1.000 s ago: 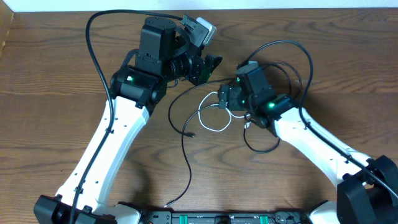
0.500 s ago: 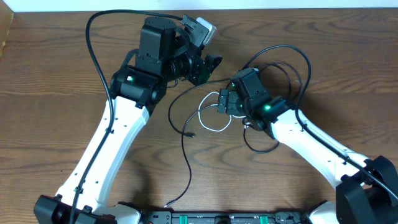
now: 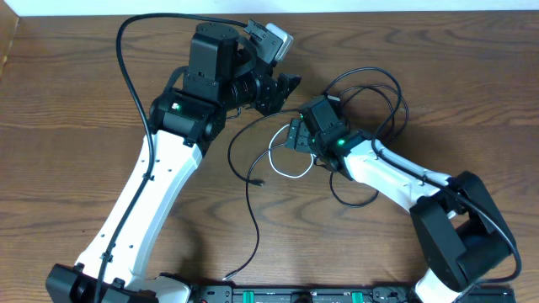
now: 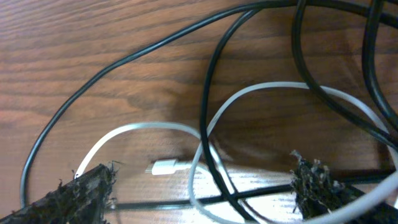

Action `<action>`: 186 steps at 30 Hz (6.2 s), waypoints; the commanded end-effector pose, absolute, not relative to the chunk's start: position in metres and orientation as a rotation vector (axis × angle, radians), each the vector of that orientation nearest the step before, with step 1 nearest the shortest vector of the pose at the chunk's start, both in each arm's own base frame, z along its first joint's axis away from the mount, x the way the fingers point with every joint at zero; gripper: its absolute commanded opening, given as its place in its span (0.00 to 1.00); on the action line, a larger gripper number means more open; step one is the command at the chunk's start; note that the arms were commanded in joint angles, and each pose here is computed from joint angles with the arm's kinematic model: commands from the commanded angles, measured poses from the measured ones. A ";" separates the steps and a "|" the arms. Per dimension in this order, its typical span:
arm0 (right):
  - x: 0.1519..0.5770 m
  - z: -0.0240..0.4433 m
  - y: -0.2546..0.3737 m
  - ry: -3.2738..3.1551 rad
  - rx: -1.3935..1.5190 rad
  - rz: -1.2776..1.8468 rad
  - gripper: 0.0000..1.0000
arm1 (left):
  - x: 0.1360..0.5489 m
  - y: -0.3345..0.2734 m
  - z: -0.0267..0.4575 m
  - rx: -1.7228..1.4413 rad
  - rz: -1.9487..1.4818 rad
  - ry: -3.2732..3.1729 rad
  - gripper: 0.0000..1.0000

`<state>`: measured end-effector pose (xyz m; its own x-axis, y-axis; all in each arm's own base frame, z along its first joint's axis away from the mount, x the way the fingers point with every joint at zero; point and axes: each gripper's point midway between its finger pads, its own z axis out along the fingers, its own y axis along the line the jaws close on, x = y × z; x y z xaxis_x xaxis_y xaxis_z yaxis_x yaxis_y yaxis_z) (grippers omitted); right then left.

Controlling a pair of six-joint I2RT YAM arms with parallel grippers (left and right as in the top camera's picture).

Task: Untangle cables

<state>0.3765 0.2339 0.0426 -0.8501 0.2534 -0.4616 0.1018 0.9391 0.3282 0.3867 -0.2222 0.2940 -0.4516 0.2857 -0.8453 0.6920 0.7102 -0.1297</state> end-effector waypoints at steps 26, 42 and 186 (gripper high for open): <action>0.423 0.093 0.247 2.316 0.209 0.487 0.01 | 0.380 -0.214 0.318 0.731 -0.548 1.987 0.60; 0.442 0.207 0.202 2.071 0.275 0.591 0.01 | 0.403 -0.154 0.334 0.487 -0.157 2.003 0.61; 0.236 0.405 -0.252 1.953 1.379 -0.870 0.01 | 0.395 -0.168 0.337 0.510 -0.276 1.998 0.62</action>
